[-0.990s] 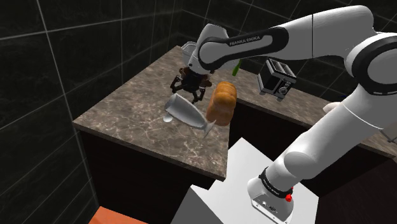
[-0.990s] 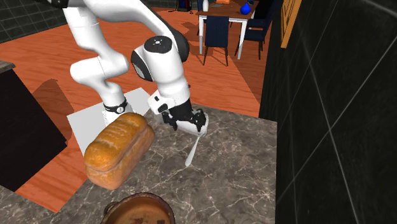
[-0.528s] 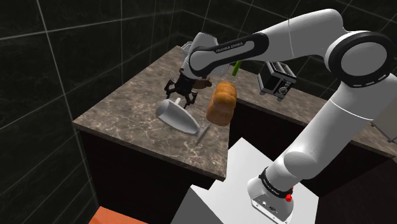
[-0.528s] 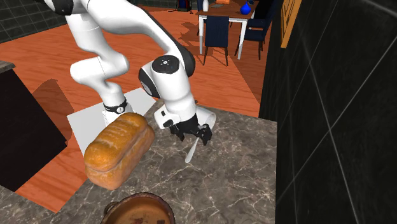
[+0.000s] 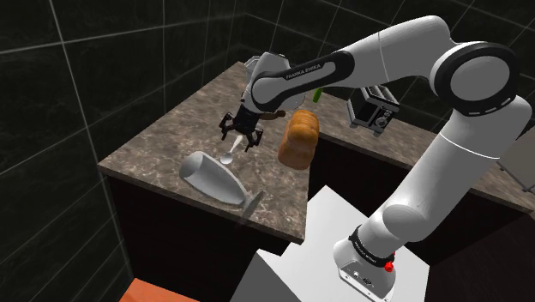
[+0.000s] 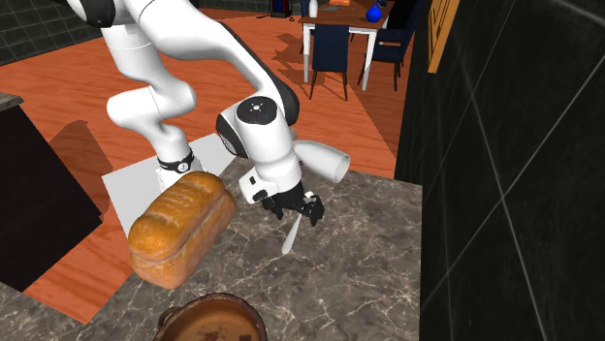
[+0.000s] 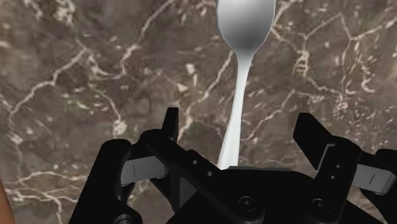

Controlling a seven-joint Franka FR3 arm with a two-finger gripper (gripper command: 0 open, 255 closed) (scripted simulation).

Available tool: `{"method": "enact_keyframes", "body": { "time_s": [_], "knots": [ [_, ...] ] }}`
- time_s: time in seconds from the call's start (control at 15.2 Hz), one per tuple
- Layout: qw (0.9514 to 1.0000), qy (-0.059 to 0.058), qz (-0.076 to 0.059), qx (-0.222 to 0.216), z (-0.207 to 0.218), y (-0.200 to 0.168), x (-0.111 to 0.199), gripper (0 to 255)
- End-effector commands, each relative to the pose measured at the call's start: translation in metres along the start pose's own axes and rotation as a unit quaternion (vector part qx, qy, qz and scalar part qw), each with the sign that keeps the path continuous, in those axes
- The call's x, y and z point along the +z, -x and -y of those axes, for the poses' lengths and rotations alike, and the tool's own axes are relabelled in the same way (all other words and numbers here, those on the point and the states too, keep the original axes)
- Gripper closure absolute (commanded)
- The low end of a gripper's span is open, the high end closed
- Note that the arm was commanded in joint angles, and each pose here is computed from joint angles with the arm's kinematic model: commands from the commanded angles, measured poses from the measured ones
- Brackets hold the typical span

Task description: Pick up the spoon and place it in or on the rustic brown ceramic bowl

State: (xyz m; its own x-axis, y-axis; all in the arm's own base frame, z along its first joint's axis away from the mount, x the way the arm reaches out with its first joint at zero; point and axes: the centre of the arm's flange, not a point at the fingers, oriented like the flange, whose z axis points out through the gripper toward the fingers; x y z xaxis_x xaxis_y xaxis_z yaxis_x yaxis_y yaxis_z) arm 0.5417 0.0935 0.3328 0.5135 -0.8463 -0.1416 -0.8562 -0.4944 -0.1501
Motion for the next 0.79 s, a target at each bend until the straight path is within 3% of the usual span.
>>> {"method": "enact_keyframes", "body": {
  "time_s": [0.0, 0.13, 0.2, 0.73],
  "knots": [
    [1.0000, 0.000, 0.000, 0.000, 0.0000, -0.0001, 0.0001, 0],
    [1.0000, 0.000, 0.000, 0.000, 0.0000, -0.0001, 0.0001, 0],
    [1.0000, 0.000, 0.000, 0.000, 0.0000, -0.0001, 0.0001, 255],
    [1.0000, 0.000, 0.000, 0.000, 0.0000, -0.0001, -0.0009, 255]
  ]
}}
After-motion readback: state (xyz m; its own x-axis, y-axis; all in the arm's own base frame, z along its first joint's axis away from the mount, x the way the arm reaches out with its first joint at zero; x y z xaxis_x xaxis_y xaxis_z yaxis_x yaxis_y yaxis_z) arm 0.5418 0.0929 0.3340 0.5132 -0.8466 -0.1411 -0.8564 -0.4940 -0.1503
